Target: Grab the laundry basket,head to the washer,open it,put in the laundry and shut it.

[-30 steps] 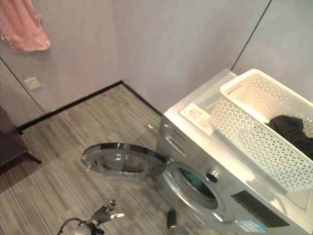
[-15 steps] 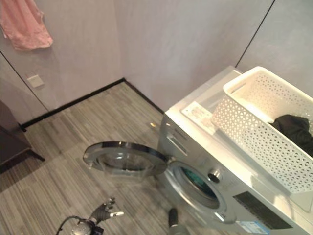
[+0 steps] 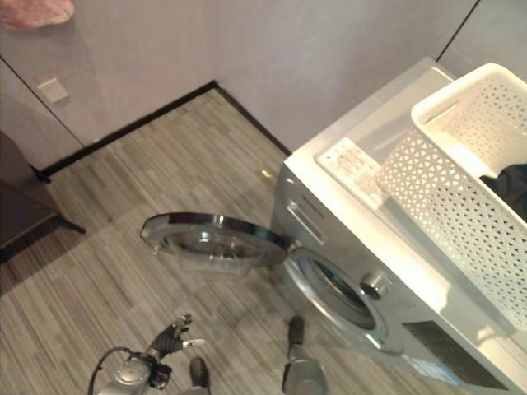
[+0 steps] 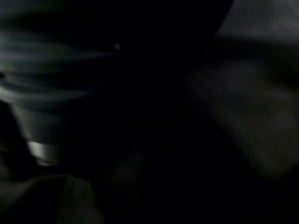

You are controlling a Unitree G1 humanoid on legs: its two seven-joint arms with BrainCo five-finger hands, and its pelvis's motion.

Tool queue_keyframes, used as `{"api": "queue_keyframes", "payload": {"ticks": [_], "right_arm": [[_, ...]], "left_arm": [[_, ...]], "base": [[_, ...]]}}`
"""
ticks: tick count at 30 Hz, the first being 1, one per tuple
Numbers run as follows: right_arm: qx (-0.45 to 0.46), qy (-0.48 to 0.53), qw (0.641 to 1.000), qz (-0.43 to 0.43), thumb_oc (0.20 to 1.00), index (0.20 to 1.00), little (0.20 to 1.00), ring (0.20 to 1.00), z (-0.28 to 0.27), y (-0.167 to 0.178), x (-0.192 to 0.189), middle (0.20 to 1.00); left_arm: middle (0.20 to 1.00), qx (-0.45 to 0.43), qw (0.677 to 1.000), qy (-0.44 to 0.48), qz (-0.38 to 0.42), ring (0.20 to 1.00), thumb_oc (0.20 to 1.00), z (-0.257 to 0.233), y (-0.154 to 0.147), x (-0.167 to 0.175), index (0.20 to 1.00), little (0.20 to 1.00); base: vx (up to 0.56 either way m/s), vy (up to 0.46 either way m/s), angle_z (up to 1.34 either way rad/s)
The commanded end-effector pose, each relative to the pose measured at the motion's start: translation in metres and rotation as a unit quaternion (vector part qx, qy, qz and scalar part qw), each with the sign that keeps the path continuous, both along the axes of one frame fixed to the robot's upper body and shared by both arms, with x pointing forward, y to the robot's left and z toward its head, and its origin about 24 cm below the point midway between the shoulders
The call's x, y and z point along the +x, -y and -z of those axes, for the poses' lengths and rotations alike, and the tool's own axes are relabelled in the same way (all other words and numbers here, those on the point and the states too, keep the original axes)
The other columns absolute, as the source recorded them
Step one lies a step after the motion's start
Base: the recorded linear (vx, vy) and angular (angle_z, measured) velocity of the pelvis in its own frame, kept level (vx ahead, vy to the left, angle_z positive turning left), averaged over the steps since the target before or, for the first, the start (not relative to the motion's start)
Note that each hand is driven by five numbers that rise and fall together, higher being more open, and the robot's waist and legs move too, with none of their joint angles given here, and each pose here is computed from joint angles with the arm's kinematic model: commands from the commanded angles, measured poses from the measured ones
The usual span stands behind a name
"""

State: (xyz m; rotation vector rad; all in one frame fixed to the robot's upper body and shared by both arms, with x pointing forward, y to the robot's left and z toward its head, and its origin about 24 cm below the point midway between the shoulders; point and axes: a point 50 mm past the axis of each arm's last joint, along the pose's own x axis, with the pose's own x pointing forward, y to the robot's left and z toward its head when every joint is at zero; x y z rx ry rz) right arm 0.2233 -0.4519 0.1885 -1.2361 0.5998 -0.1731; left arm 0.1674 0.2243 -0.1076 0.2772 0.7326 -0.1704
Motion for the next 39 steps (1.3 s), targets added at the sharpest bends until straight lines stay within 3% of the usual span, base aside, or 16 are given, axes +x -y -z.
{"api": "queue_keyframes", "payload": {"ticks": [1, 3, 8, 9, 10, 11, 21, 31, 39], "right_arm": [[-0.013, -0.061, 0.998, -0.008, 1.000, 1.000, 1.000, 1.000, 0.027, -0.005, 0.009, 1.000], [-0.007, -0.120, 0.992, -0.049, 1.000, 1.000, 1.000, 1.000, 0.047, -0.021, 0.015, 1.000], [0.034, -0.155, 0.983, -0.092, 1.000, 1.000, 1.000, 1.000, 0.067, -0.041, 0.015, 1.000], [0.044, -0.158, 0.982, -0.095, 0.592, 0.592, 0.592, 0.592, 0.071, -0.043, 0.015, 0.592], [0.055, -0.163, 0.980, -0.099, 0.592, 0.592, 0.592, 0.592, 0.074, -0.045, 0.013, 0.592], [0.063, -0.164, 0.980, -0.095, 0.200, 0.200, 0.200, 0.200, 0.076, -0.045, 0.012, 0.200], [0.087, -0.096, 0.990, -0.054, 0.200, 0.200, 0.200, 0.200, 0.071, -0.034, 0.012, 0.200], [0.105, 0.144, 0.982, -0.064, 0.200, 0.200, 0.200, 0.200, 0.003, -0.036, 0.010, 0.200], [0.103, 0.316, 0.941, -0.060, 0.200, 0.200, 0.200, 0.200, -0.042, -0.034, -0.015, 0.200]], "left_arm": [[1.000, -0.003, 0.998, 0.054, 0.016, 1.000, 1.000, -0.016, 0.008, 0.030, 1.000, 1.000], [1.000, 0.000, 0.998, 0.064, 0.024, 1.000, 1.000, -0.020, 0.009, 0.036, 1.000, 1.000], [1.000, 0.003, 0.996, 0.078, 0.037, 1.000, 1.000, -0.025, 0.013, 0.044, 1.000, 1.000], [1.000, 0.005, 0.996, 0.081, 0.042, 1.000, 1.000, -0.026, 0.014, 0.046, 1.000, 1.000], [1.000, 0.007, 0.996, 0.081, 0.045, 1.000, 1.000, -0.026, 0.015, 0.046, 1.000, 1.000], [1.000, 0.006, 0.995, 0.084, 0.047, 1.000, 1.000, -0.027, 0.015, 0.048, 1.000, 1.000], [1.000, 0.015, 0.995, 0.093, 0.041, 1.000, 1.000, -0.029, 0.014, 0.052, 1.000, 1.000], [1.000, 0.022, 0.996, 0.092, 0.003, 1.000, 1.000, -0.031, -0.007, 0.041, 1.000, 1.000], [1.000, 0.023, 0.998, 0.061, -0.010, 1.000, 1.000, -0.021, -0.017, 0.024, 1.000, 1.000]], "base": [[-0.03, -0.076, 0.01], [-0.01, -0.064, 0.00], [0.00, -0.032, 0.04], [0.00, 0.000, 0.00], [0.00, 0.000, 0.00], [0.00, 0.000, 0.00], [0.00, 0.000, 0.00], [0.00, 0.001, -0.01], [0.04, -0.002, 0.00]]}}
